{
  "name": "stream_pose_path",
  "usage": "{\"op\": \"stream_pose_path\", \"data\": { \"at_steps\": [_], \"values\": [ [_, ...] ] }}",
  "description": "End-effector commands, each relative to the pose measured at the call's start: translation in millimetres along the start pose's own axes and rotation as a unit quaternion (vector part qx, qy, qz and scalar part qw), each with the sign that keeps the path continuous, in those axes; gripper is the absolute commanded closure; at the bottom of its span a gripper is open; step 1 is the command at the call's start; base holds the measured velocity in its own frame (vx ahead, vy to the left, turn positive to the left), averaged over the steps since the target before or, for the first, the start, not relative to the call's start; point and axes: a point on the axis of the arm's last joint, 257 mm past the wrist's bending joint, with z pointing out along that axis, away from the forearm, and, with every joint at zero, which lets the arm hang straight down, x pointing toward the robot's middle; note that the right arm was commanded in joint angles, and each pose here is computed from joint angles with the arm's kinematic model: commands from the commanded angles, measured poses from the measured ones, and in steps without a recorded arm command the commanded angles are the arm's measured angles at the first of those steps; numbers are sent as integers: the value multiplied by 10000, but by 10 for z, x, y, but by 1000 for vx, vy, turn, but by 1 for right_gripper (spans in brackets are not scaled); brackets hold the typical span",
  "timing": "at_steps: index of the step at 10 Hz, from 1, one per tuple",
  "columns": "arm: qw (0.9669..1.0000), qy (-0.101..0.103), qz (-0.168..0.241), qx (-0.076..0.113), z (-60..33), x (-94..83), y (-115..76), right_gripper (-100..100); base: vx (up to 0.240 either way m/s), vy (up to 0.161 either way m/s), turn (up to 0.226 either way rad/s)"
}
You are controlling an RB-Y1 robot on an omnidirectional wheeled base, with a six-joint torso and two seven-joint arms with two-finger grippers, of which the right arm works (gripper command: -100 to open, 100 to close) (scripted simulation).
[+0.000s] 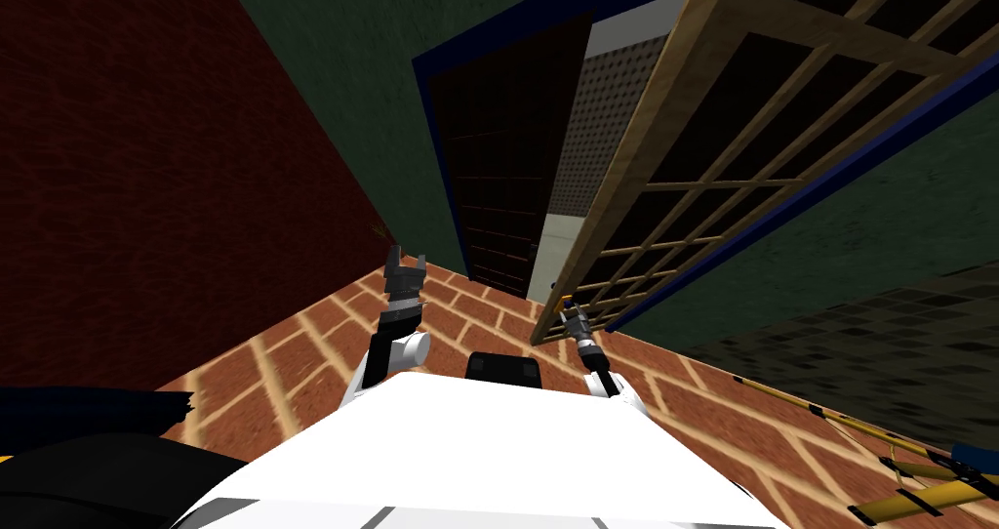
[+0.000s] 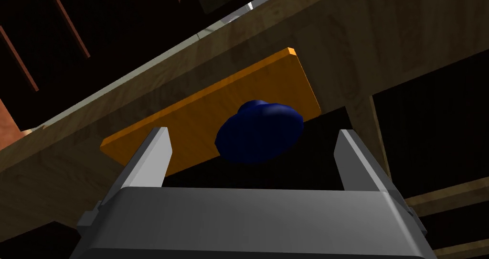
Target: Pull the door open
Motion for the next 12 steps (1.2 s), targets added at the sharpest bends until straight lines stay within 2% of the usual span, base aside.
{"op": "stream_pose_path", "data": {
  "at_steps": [1, 4, 5, 8, 11, 12],
  "values": [
    [9997, 7, 258, 3, 13, 15, -8, -100, -47, -29, 27],
    [9978, 22, 659, 8, 40, 42, -18, -100, -49, -40, 36],
    [9977, 22, 677, 8, 40, 42, -18, -100, -37, -31, 22],
    [9939, 38, 1106, 15, 69, 72, -29, -100, -55, -40, 38],
    [9881, 54, 1538, 24, 99, 103, -41, -100, -58, -38, 44],
    [9851, 62, 1719, 28, 114, 119, -47, -100, -57, -35, 34]
  ]
}}
